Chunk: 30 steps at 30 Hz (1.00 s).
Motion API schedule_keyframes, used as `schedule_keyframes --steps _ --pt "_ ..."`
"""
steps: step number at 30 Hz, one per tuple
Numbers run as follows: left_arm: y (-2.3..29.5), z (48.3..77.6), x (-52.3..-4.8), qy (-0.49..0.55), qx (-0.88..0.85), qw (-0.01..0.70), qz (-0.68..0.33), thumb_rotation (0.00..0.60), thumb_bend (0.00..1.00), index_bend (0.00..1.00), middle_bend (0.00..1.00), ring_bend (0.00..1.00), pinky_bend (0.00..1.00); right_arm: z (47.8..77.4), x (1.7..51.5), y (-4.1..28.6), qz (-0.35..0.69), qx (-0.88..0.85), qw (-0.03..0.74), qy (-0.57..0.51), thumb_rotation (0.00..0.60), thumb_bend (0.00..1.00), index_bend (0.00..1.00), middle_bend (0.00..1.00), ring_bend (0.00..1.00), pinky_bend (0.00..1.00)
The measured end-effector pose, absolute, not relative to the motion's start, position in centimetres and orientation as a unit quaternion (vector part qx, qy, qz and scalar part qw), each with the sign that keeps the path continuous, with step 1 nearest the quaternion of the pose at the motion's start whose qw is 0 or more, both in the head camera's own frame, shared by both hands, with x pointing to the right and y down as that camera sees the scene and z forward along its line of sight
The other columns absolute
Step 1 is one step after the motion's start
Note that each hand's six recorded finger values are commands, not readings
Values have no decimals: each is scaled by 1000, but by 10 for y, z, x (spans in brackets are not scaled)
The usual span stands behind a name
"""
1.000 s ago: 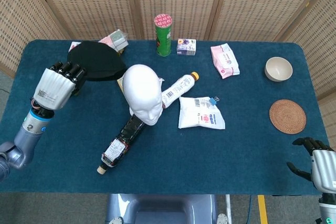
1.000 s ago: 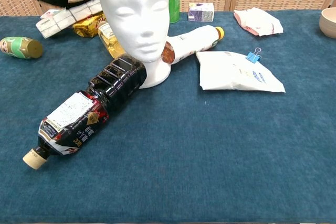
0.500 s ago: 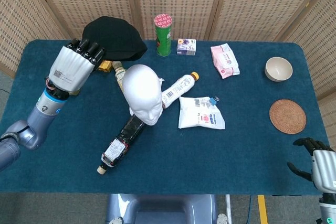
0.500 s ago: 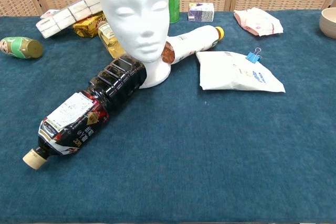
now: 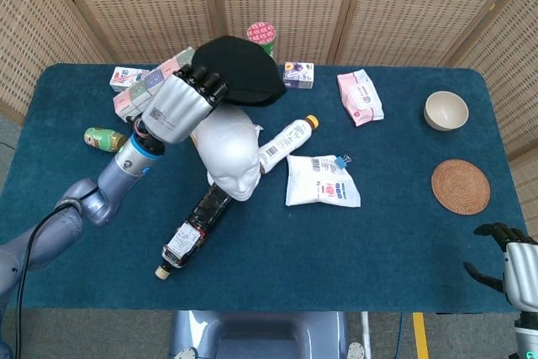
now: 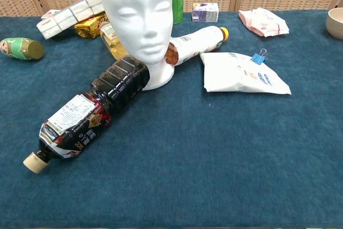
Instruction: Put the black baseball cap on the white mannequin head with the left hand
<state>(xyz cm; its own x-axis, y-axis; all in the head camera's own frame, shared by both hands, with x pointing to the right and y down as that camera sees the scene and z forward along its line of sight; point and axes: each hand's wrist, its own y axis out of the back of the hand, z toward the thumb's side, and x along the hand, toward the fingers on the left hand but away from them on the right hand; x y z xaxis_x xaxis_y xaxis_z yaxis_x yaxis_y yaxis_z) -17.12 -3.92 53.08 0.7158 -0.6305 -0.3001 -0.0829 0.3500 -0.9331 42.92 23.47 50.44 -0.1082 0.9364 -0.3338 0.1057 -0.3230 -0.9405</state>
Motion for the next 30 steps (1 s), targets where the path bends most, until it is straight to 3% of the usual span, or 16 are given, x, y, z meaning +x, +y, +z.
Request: schedule_keyframes --steps 6,20,30 --pt "-10 536 -159 281 -543 778 -144 600 484 871 658 583 793 505 432 236 585 -565 351 -463 600 82 399 430 427 524" --pt "15 509 -186 251 -511 811 -132 600 484 871 658 583 791 510 429 233 579 -574 349 -462 600 80 399 430 428 524" --pt "44 516 -190 204 -506 828 -129 600 484 871 659 583 787 511 430 233 578 -577 346 -462 600 80 399 430 428 524"
